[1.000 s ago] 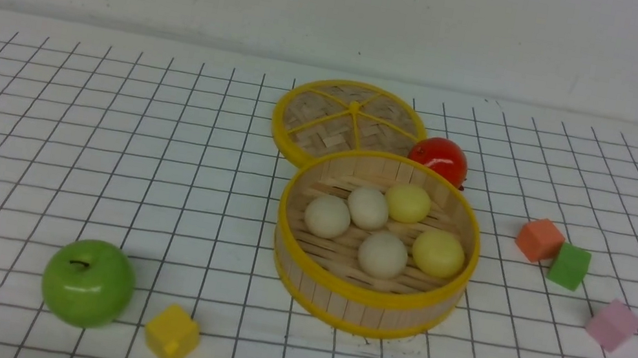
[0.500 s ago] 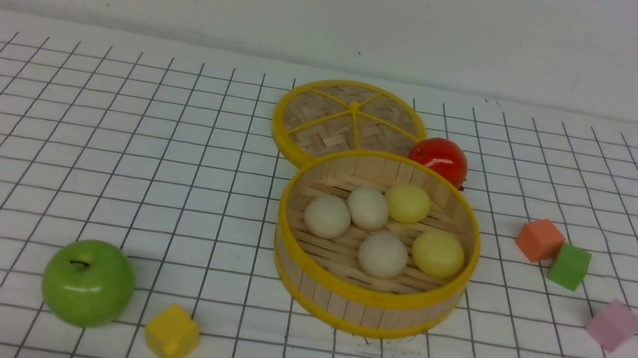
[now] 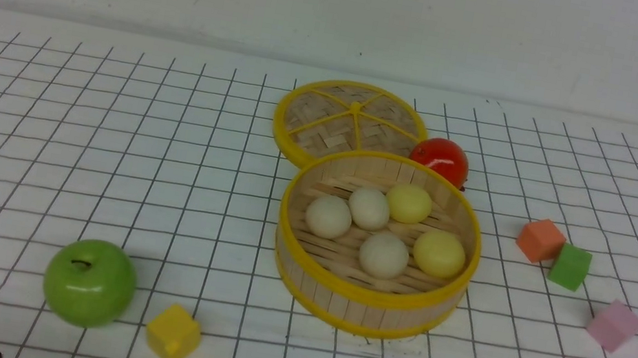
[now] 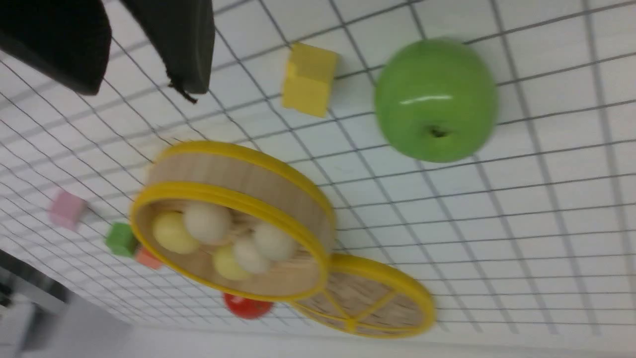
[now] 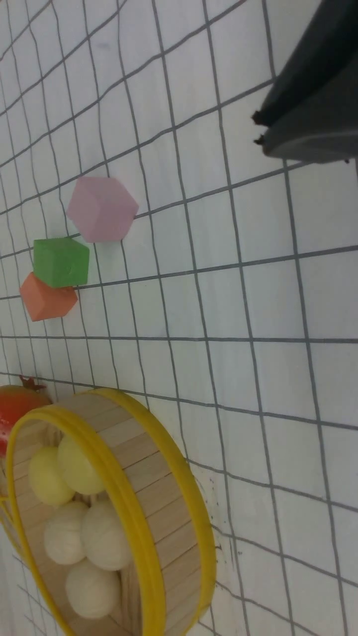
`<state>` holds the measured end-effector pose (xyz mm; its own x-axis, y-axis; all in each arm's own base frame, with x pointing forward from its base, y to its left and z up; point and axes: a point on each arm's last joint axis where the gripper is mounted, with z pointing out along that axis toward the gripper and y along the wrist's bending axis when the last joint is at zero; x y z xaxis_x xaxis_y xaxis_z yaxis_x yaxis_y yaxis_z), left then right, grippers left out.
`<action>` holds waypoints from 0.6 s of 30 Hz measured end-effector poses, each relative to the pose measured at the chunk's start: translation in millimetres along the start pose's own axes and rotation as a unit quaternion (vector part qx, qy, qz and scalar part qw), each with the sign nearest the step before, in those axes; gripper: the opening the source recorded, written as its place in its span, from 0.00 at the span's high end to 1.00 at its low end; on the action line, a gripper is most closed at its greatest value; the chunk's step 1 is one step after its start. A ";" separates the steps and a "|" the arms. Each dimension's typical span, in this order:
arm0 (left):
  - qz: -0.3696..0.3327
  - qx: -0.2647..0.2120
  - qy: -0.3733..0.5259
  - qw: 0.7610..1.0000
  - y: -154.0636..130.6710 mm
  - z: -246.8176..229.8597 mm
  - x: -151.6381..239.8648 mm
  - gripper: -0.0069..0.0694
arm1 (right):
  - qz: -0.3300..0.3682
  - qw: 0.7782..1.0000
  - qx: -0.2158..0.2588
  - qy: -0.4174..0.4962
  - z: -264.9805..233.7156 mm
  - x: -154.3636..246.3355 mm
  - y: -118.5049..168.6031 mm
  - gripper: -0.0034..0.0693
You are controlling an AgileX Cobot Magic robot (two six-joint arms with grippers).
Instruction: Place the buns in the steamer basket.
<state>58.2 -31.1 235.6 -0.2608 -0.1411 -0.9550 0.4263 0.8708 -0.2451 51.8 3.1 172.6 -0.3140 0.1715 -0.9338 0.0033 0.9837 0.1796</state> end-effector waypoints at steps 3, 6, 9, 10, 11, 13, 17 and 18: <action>-0.034 -0.057 -0.032 0.997 7.9 -4.1 -0.3 0.71 | 0.000 1.000 0.000 0.000 0.0 0.0 0.0 0.93; -0.051 -0.102 -0.072 0.991 14.1 -9.6 2.5 0.80 | 0.000 1.000 0.000 0.000 0.0 0.0 0.0 0.92; -0.064 -0.152 -0.103 0.981 23.1 -12.1 19.2 0.93 | 0.000 1.000 0.000 0.000 0.0 0.0 0.0 0.92; -0.074 -0.163 -0.096 0.979 26.3 -9.9 27.4 0.93 | 0.000 1.000 0.000 0.000 0.0 0.0 0.0 0.91; -0.085 -0.170 -0.088 0.978 29.1 -7.9 35.1 0.93 | 0.000 1.000 0.000 0.000 0.0 0.0 0.0 0.91; -0.096 -0.176 -0.075 0.977 31.0 -6.4 41.8 0.93 | 0.000 1.000 0.000 0.000 0.0 0.0 0.0 0.91; -0.122 -0.188 0.009 0.975 32.7 -4.8 61.6 0.93 | 0.000 1.000 0.000 0.000 0.0 0.0 0.0 0.90; -0.122 -0.186 0.012 0.975 32.5 -4.8 62.1 0.93 | 0.000 1.000 0.000 0.000 0.0 0.0 0.0 0.90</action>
<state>51.7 -9.3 169.1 -0.3372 -0.3578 -0.8708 0.0067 0.9240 -0.3823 51.8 3.1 172.6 -0.3140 0.1715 -0.9338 0.0033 0.9837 0.1796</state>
